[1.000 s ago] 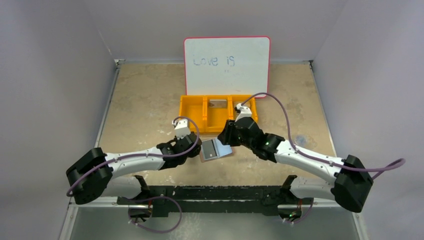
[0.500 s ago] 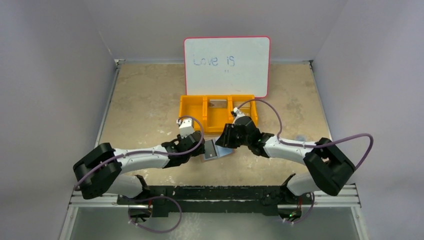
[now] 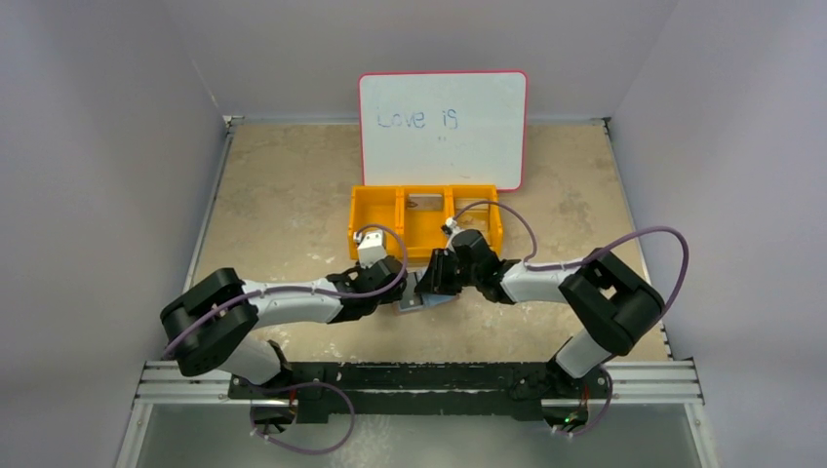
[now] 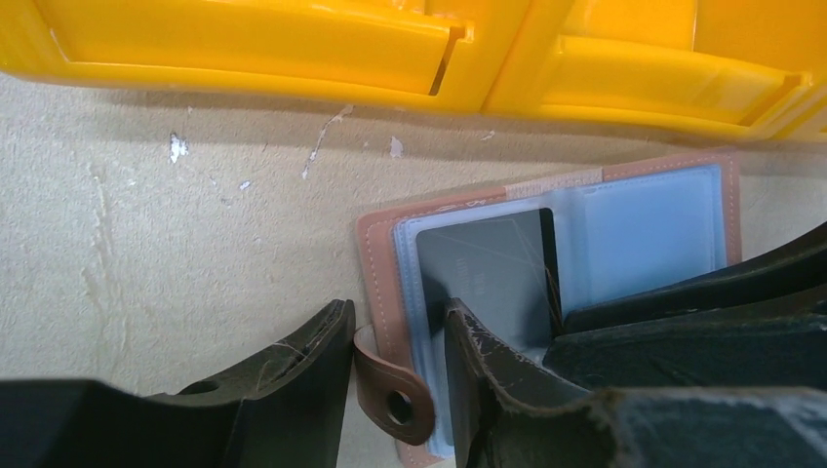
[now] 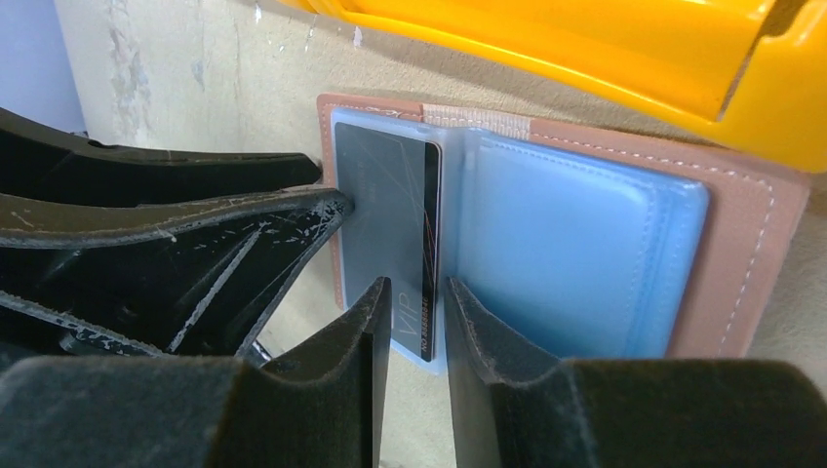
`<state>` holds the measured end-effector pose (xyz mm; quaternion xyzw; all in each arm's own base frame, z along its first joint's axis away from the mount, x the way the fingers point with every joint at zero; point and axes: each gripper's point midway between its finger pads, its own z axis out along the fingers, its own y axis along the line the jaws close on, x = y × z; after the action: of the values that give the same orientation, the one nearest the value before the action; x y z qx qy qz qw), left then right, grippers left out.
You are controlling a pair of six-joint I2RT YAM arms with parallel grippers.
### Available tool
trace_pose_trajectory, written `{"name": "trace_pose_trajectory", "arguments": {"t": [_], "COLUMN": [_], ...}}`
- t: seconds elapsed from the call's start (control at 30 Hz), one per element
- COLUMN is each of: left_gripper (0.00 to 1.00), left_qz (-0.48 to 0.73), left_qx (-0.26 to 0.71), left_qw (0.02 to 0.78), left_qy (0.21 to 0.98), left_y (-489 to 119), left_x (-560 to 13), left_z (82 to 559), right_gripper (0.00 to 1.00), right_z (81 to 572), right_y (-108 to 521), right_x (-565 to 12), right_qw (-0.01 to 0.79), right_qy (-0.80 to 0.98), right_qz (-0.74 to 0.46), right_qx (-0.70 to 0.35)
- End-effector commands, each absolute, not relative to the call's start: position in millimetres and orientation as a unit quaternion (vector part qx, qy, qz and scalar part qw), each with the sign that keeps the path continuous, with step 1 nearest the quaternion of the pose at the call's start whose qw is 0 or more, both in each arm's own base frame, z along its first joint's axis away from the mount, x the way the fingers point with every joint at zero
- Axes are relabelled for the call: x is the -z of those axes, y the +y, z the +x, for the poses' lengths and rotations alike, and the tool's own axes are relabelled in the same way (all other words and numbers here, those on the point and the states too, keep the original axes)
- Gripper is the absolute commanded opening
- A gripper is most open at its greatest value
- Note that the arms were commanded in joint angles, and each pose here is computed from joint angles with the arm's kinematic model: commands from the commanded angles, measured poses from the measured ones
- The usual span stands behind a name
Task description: Take the credit cards out of the card holder
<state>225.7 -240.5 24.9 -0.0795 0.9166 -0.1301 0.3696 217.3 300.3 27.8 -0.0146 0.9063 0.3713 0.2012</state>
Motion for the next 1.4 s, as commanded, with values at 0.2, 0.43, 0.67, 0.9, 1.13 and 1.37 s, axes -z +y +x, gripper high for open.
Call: {"name": "trace_pose_trajectory", "arguments": {"t": [0.2,0.43,0.67,0.9,1.13,1.37], "left_gripper": [0.27,0.14,0.05,0.0,0.0,0.0], "left_qz": [-0.062,-0.052,-0.036,-0.044,-0.042,-0.05], "left_qx": [0.11,0.109,0.112,0.099,0.106,0.099], "left_qw": [0.349,0.34,0.314,0.324,0.327,0.334], "left_qy": [0.929,0.933,0.942,0.94,0.938,0.936], "left_y": [-244.1,-243.4,-250.6,-241.2,-243.3,-240.4], "left_x": [-12.0,-4.6,11.0,7.8,5.1,4.4], "left_z": [225.3,221.0,213.2,214.3,213.9,214.5], "right_gripper": [0.28,0.27,0.13,0.11,0.12,0.0], "right_z": [220.1,219.4,216.0,221.7,222.9,226.5], "right_y": [298.6,289.9,296.1,298.5,304.2,300.3], "right_x": [-24.3,-13.2,-7.8,-21.7,-33.5,-29.0], "right_qw": [0.195,0.178,0.156,0.17,0.171,0.176], "right_qy": [0.899,0.9,0.894,0.882,0.869,0.874], "right_qz": [0.017,0.046,0.059,0.062,0.062,0.077], "right_qx": [-0.392,-0.396,-0.415,-0.434,-0.46,-0.447]}}
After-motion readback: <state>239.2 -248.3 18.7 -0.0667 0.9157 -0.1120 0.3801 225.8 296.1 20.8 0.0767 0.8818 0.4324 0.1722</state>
